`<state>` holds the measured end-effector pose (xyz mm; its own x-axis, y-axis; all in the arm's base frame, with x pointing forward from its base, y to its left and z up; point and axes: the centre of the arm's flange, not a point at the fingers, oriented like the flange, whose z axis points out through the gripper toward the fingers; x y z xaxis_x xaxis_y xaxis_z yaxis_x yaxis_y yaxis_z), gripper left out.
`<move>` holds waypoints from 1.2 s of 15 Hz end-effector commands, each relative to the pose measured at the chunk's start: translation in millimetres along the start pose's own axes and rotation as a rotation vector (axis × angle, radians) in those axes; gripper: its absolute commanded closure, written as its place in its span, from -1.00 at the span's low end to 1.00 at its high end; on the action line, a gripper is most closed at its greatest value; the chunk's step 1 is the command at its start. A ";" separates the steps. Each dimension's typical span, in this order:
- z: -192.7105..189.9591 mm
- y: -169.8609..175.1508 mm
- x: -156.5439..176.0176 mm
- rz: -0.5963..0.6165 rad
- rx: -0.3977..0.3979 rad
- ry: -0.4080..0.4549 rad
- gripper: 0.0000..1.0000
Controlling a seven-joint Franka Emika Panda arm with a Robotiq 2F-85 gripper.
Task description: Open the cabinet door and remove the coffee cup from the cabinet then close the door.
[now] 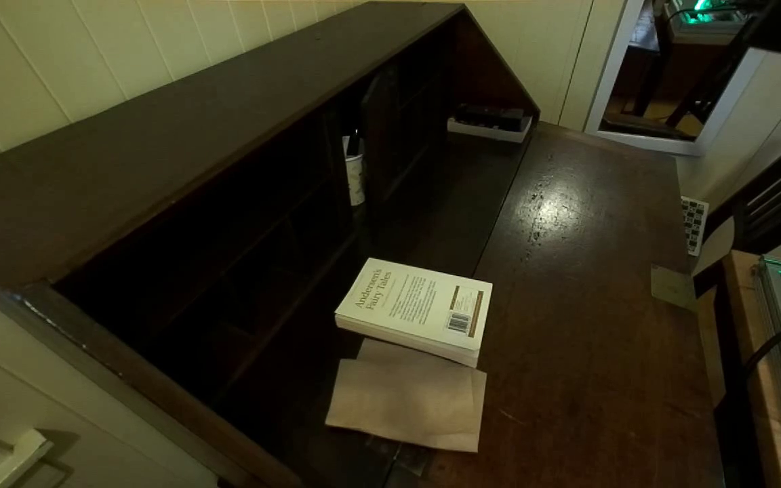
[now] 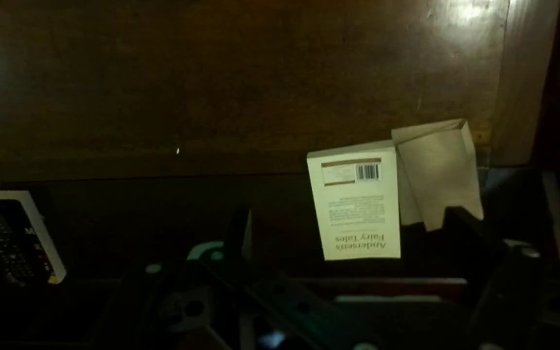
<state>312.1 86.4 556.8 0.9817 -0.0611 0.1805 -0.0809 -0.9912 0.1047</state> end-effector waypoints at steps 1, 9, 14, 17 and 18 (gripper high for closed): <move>17.6 29.9 43.1 0.096 0.032 0.076 -1.00; 70.4 57.1 125.4 0.179 0.035 0.144 -1.00; 83.2 56.7 121.1 0.173 0.055 0.118 -1.00; 82.8 56.4 125.0 0.174 0.055 0.118 -1.00; 82.7 56.4 125.0 0.175 0.055 0.119 -1.00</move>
<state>444.5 13.2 504.4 0.9261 -0.2214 0.3055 -0.2352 -0.9719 0.0086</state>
